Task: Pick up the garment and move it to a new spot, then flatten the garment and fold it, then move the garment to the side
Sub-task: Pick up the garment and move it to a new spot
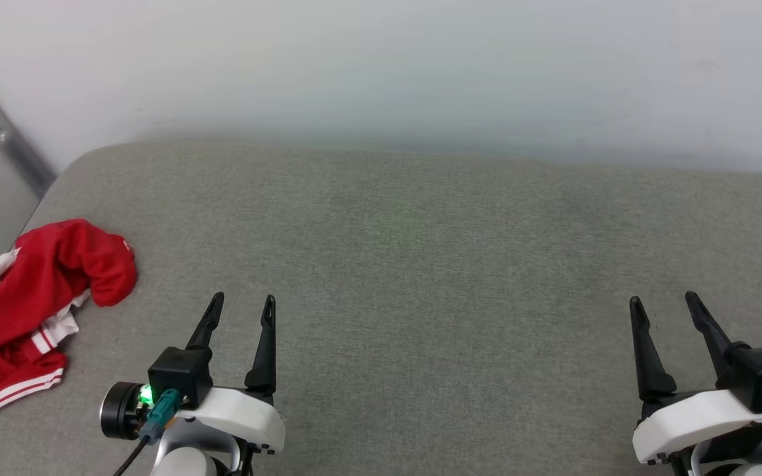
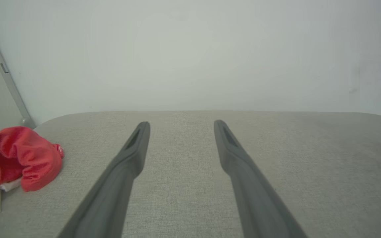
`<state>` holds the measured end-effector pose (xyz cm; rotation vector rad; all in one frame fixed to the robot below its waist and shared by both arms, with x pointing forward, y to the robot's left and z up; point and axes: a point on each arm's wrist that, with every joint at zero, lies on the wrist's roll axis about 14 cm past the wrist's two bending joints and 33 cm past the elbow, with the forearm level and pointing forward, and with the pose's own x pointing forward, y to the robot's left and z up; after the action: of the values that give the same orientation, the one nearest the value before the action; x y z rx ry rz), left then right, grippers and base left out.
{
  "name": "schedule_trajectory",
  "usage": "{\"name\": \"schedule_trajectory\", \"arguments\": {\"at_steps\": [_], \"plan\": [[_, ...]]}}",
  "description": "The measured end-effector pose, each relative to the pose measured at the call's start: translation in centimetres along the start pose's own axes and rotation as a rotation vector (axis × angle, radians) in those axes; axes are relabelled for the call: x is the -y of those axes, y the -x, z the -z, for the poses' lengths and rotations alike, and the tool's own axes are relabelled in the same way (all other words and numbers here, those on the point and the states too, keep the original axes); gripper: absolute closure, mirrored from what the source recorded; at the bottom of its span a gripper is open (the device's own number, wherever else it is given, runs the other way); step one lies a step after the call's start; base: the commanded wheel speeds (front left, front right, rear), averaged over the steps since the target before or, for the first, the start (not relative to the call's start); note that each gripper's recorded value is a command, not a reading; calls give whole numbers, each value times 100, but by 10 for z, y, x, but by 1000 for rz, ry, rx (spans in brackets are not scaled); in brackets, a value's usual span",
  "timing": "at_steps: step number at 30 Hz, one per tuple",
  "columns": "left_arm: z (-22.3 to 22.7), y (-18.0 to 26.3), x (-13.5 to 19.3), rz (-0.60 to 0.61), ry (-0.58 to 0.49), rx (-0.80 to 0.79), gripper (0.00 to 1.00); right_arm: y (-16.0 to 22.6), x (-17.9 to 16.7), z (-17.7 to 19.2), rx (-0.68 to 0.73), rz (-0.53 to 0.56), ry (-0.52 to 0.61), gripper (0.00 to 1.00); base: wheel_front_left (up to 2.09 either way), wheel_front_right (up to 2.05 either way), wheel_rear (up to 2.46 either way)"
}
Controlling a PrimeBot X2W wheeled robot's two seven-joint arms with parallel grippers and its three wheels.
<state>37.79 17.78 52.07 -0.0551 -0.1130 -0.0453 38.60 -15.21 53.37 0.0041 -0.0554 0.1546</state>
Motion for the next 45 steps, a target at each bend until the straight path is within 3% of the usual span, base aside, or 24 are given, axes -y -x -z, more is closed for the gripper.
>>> {"name": "schedule_trajectory", "arguments": {"at_steps": [14, 26, 38, 45], "plan": [[-10, 55, -90, -295, -3, 13, 0, -37, -101, -2, 9, -296, -12, 0, 0, 0, 0], [-21, 116, -146, -522, -13, 33, 0, -43, -182, -5, 16, -525, -35, 0, 0, 0, 0], [-20, 128, -157, -567, -20, 24, 0, -45, -200, -8, 19, -575, -41, 0, 0, 0, 0], [-49, 86, -179, -549, -63, 44, 0, -55, -197, -6, 11, -565, -29, 0, 0, 0, 0]]}}
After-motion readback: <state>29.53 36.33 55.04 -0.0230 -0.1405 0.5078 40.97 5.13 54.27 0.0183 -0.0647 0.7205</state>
